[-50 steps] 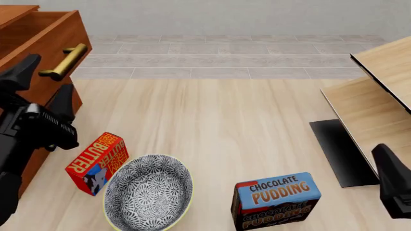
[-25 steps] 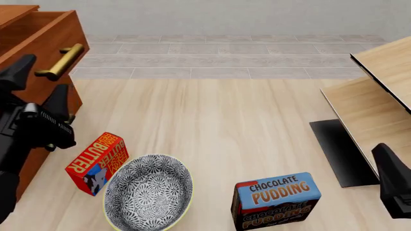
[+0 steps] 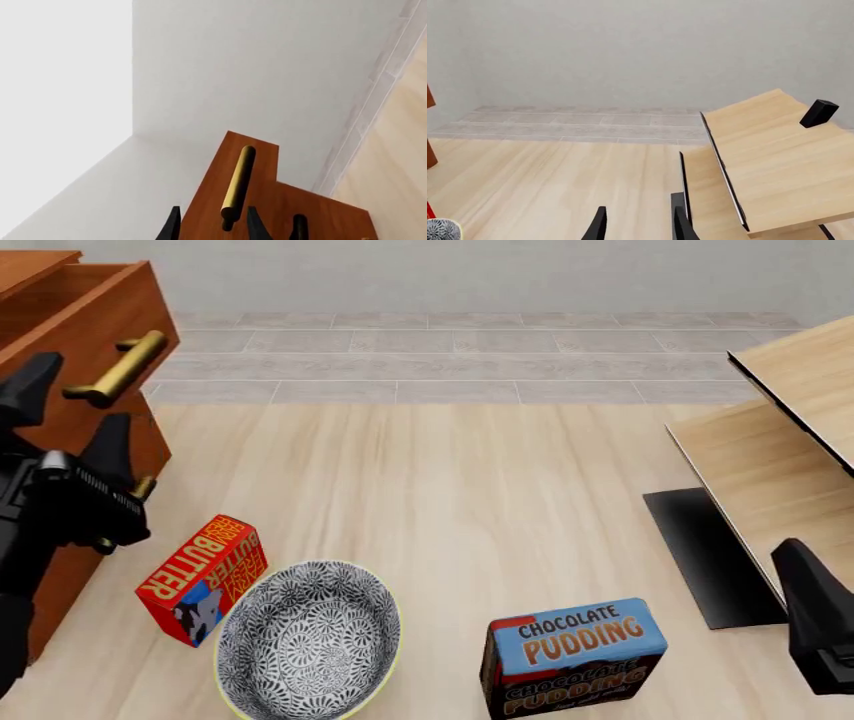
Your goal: Close the top drawer of the cabinet.
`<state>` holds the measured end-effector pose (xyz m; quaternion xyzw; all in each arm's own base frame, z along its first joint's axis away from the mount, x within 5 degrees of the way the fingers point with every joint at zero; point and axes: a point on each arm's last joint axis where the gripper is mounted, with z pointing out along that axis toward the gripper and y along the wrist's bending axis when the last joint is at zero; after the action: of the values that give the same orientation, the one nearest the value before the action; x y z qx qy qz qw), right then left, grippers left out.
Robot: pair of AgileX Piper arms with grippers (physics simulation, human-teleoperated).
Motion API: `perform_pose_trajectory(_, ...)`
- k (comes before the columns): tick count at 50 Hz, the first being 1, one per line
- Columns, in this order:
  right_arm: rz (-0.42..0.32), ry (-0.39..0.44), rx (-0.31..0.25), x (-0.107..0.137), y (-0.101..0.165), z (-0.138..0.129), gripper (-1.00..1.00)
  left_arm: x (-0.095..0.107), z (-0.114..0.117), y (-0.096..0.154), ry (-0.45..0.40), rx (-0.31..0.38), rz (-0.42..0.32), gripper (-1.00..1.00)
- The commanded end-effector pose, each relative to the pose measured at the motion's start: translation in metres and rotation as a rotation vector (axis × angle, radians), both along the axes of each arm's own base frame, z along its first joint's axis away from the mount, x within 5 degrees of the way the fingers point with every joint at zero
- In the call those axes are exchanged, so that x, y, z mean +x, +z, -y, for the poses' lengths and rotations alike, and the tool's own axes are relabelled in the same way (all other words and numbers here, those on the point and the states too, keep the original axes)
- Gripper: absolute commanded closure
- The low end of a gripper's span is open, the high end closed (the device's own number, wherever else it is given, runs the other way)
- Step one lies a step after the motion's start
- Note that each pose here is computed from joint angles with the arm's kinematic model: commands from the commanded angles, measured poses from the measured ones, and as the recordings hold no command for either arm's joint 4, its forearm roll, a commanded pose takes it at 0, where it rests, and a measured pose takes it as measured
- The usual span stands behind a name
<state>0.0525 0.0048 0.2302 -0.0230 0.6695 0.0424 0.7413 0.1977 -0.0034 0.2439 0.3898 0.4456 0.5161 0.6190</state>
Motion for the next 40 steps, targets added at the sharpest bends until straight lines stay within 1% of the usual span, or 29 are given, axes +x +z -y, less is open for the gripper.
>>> perform_pose_trajectory(1,-0.002,0.001,0.004,0.0001,-0.0006,0.0,-1.0,0.002,-0.0095,0.0013,0.048,-0.018,0.006,-1.0)
perform_pose_trajectory(12,-0.002,-0.002,0.006,0.0001,-0.0006,0.0001,-1.0,0.0066,-0.0104,0.0021,0.055,-0.008,0.006,-1.0)
perform_pose_trajectory(40,-0.002,-0.003,0.004,0.0006,-0.0024,0.0001,-1.0,0.0086,-0.0136,0.0021,0.071,-0.007,0.004,-1.0)
